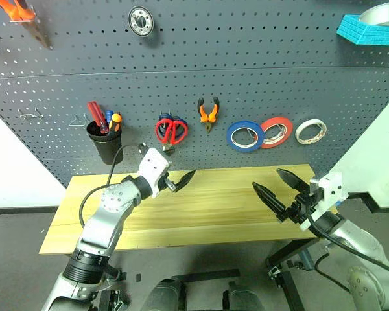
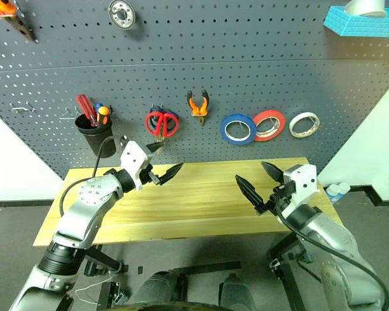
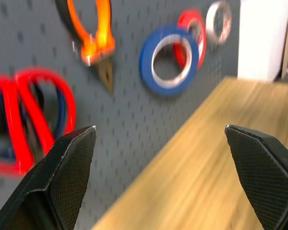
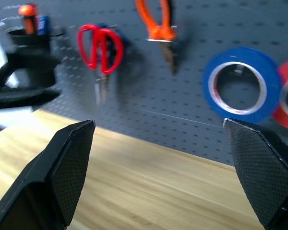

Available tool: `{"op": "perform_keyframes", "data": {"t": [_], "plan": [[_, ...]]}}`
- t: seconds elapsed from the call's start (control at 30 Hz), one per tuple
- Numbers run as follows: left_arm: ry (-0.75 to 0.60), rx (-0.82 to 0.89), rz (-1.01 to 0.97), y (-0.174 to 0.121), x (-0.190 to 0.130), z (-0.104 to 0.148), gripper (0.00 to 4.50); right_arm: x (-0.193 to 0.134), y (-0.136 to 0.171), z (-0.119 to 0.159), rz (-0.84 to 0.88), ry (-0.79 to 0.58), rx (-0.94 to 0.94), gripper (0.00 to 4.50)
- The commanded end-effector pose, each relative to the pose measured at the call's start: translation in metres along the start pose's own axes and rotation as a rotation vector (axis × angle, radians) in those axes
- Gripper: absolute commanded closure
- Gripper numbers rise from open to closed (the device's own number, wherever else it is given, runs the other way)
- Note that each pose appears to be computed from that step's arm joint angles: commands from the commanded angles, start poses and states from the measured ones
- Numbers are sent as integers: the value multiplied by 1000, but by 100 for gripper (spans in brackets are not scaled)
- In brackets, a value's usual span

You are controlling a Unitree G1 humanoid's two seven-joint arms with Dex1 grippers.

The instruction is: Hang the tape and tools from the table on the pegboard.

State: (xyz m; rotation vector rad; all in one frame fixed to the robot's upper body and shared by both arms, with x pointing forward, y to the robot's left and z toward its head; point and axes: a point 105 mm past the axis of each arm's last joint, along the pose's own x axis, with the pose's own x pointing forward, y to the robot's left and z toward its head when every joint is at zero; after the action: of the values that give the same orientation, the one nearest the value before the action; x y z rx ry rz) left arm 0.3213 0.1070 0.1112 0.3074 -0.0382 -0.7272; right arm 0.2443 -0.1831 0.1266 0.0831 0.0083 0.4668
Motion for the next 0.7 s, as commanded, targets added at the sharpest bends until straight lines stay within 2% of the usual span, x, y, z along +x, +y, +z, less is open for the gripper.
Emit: {"op": "perform_keyframes", "data": {"t": [0.03, 0.17, 0.27, 0.43, 0.53, 0.7], "plan": [[-6, 89, 53, 10, -14, -6, 2, -9, -3, 2, -88, -48, -32, 0], [46, 41, 114, 11, -29, -34, 2, -23, -14, -21, -212, -23, -3, 0], [108, 17, 129, 8, -41, -63, 2, -34, -23, -50, -303, 49, -42, 0], [184, -70, 181, 7, -63, -103, 2, -45, -22, -75, -351, 81, -67, 0], [203, -71, 197, 8, -74, -114, 2, -56, -23, -78, -384, 53, -91, 0], [206, -128, 258, 8, -94, -123, 2, -77, -13, -85, -385, 21, 56, 0]]}}
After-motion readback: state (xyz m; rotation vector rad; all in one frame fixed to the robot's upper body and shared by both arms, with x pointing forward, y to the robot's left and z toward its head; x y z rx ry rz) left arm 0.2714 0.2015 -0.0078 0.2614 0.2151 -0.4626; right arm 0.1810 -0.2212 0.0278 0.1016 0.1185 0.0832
